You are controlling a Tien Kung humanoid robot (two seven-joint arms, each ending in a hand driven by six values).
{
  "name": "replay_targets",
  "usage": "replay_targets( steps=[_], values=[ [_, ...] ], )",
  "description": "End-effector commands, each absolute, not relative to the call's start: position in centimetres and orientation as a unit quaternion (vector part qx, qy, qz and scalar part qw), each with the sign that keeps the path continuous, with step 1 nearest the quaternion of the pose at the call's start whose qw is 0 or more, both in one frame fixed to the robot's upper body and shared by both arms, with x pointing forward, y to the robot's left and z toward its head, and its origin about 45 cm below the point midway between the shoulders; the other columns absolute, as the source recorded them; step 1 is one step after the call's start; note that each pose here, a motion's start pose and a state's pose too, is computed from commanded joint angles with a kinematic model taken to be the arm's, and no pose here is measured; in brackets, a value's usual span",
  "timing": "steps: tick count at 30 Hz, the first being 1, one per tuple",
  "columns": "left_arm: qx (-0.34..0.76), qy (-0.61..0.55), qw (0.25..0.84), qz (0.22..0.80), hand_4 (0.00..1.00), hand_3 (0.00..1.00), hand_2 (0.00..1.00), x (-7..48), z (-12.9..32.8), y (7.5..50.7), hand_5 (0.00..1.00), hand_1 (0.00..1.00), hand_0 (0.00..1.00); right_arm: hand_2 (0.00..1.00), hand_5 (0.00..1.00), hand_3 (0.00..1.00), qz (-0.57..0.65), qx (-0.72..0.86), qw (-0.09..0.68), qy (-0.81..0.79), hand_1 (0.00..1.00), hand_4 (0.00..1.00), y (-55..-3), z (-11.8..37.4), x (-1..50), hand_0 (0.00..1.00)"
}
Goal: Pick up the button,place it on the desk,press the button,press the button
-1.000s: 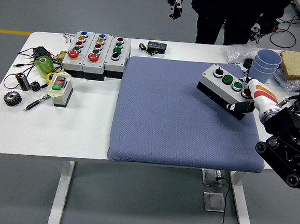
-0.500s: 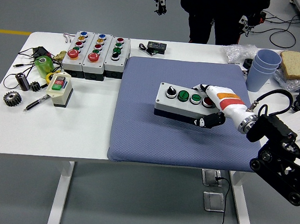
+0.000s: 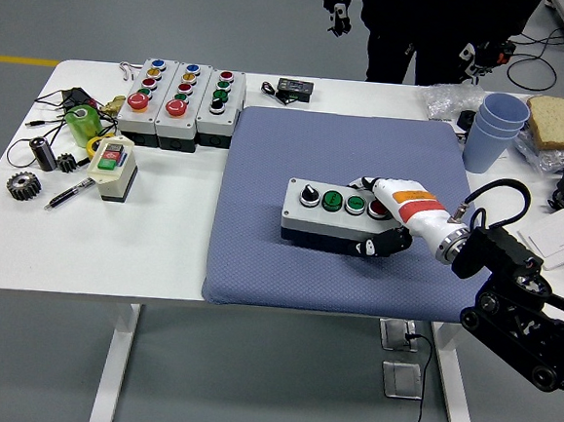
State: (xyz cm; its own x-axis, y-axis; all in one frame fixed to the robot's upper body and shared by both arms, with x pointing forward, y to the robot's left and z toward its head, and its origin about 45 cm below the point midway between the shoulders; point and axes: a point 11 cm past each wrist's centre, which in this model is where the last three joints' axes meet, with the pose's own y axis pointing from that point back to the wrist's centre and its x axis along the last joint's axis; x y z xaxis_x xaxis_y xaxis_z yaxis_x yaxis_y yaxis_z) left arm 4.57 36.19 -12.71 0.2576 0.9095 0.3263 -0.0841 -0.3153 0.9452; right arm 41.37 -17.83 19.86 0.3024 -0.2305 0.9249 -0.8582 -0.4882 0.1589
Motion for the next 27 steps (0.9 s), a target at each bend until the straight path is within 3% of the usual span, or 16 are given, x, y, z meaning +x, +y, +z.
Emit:
replay_targets(
  steps=[3,4,9,10,15,16,17,27],
  values=[
    [0.628,0.328,0.484,0.513,0.331,0.593,0.676,4.6,-12.7,36.2,0.646,0.657,0.622,0.693,0.06,0.769,0.467,0.731,0.348,-0.355,0.635,0.778,-17.7,19.6,41.3,0.741],
    [0.628,0.328,0.484,0.513,0.332,0.592,0.675,4.6,-12.7,36.2,0.646,0.657,0.622,0.87,0.063,0.867,0.466,0.731,0.349,-0.355,0.786,0.869,-17.7,19.5,41.3,0.914],
    [0.627,0.329,0.484,0.514,0.332,0.592,0.675,4.6,-12.7,36.2,0.646,0.657,0.622,0.87,0.063,0.867,0.465,0.729,0.348,-0.362,0.786,0.869,-18.0,19.5,41.4,0.914],
    [0.627,0.328,0.485,0.514,0.331,0.592,0.675,4.7,-12.7,36.2,0.645,0.657,0.622,0.937,0.069,0.947,0.462,0.728,0.351,-0.364,0.834,0.908,-18.2,19.6,41.5,0.965],
    [0.627,0.328,0.485,0.514,0.331,0.592,0.675,4.7,-12.7,36.2,0.645,0.657,0.622,0.937,0.069,0.947,0.456,0.731,0.345,-0.372,0.834,0.908,-18.4,20.0,41.6,0.965],
    [0.627,0.328,0.485,0.514,0.332,0.591,0.674,4.7,-12.7,36.2,0.644,0.655,0.622,0.992,0.097,0.998,0.454,0.733,0.343,-0.373,0.903,0.958,-18.5,20.1,41.6,0.998],
    [0.627,0.328,0.485,0.514,0.332,0.591,0.674,4.7,-12.7,36.2,0.644,0.655,0.622,0.992,0.097,0.998,0.452,0.735,0.341,-0.373,0.903,0.958,-18.5,20.1,41.5,0.998],
    [0.627,0.327,0.485,0.514,0.334,0.591,0.674,4.8,-12.7,36.2,0.645,0.655,0.621,0.998,0.1,0.998,0.449,0.76,0.238,-0.405,0.932,0.959,-17.9,23.0,40.3,0.998]
  ],
)
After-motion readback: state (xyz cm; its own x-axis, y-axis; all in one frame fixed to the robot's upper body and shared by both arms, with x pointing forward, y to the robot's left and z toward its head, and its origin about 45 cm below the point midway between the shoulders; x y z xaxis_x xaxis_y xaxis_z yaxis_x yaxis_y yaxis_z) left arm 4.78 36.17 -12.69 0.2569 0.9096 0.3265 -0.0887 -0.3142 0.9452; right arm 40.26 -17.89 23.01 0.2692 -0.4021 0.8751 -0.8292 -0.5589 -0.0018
